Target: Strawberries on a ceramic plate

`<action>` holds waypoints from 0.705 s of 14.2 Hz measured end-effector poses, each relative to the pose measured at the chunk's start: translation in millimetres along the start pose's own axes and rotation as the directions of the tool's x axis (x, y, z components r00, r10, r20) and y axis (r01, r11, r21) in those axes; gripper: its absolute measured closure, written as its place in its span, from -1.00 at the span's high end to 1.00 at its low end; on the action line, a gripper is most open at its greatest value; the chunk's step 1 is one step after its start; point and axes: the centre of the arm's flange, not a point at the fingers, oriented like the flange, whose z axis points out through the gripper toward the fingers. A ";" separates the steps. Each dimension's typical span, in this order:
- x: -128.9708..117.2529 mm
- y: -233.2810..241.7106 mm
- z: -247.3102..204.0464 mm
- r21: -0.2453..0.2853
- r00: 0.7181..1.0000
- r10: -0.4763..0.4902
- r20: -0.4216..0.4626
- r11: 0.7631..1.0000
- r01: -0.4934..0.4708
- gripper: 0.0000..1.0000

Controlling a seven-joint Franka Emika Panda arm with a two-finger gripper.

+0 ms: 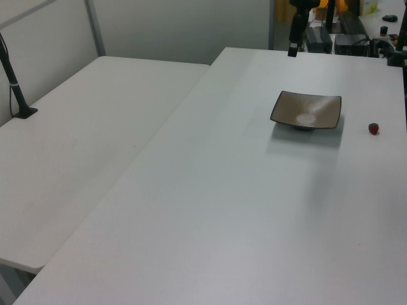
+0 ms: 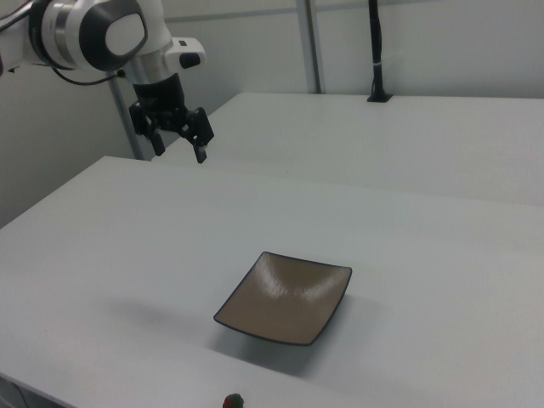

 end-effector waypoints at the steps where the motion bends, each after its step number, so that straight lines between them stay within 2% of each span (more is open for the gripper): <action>1: 0.0 0.3 0.0 0.000 1.000 0.001 0.000 1.000 -0.001 1.00; 10: -1.3 3.3 -3.7 -0.001 1.000 0.007 -0.006 1.000 -0.007 1.00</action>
